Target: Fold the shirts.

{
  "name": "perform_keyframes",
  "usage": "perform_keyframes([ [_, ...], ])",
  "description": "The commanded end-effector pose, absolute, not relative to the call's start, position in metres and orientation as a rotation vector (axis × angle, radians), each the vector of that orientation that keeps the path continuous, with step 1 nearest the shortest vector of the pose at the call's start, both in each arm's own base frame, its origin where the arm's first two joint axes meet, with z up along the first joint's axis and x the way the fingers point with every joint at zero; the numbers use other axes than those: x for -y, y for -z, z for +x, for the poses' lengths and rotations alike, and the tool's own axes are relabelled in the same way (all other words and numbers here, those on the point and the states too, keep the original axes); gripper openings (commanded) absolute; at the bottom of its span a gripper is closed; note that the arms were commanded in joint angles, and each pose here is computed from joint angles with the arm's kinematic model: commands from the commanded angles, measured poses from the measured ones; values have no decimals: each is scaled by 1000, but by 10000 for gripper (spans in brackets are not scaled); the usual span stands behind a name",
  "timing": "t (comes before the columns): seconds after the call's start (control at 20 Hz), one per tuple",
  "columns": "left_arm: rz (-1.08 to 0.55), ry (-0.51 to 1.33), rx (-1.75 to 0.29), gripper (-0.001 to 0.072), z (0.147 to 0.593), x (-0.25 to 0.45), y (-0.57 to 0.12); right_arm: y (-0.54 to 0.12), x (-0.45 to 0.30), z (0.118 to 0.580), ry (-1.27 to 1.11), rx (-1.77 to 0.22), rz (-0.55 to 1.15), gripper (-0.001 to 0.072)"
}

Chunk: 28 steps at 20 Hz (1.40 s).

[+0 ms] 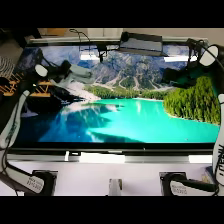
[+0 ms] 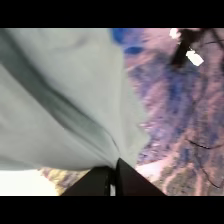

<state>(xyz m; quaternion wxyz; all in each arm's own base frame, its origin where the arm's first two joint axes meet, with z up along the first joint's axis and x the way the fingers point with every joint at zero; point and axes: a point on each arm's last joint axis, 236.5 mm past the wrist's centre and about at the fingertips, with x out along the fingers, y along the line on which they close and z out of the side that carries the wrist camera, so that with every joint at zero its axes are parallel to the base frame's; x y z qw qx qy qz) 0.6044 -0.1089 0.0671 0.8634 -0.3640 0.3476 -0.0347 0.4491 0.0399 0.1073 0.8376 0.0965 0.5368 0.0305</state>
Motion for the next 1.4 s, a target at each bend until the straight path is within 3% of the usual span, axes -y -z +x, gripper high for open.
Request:
perform_keyframes([
  [0.0, -494, 326, -445, 30, 551, 156, -236, -116, -40, 447, -94, -1116, 162, 481],
  [0.1, -321, 479, -247, 31, 484, 190, -336, -141, -37, 438, -94, -1063, 138, 481],
  [0.2, -271, 603, -122, 31, 415, 218, -401, -187, -23, 431, -51, -925, 91, 481],
  [0.4, -219, 848, -179, 31, 317, 280, -414, -289, -2, 379, 10, -655, 37, 482],
  [0.5, -169, 899, -269, 31, 307, 306, -379, -323, -2, 344, 8, -570, 36, 486],
  [0.6, -59, 825, -397, 31, 324, 307, -313, -333, -3, 311, 1, -569, 38, 492],
  [0.75, 5, 646, -732, 32, 347, 279, -180, -297, -11, 279, -24, -762, 52, 492],
  [0.9, -110, 519, -1064, 32, 329, 274, -55, -243, -33, 280, -105, -970, 98, 496],
  [1.05, -230, 477, -1272, 33, 305, 286, 7, -180, -62, 298, -177, -1133, 223, 501],
  [1.1, -244, 478, -1286, 81, 305, 289, 9, -161, -72, 299, -208, -1195, 261, 504],
  [1.15, -230, 486, -1277, 313, 309, 287, 5, -144, -83, 298, -242, -1256, 298, 560],
  [1.2, -180, 503, -1263, 620, 316, 278, -5, -132, -92, 295, -279, -1300, 321, 610],
  [1.25, -103, 494, -1259, 672, 325, 258, -12, -120, -99, 291, -314, -1344, 333, 658],
  [1.35, 61, 360, -1281, 672, 347, 188, -22, -96, -99, 274, -310, -1444, 346, 657],
])
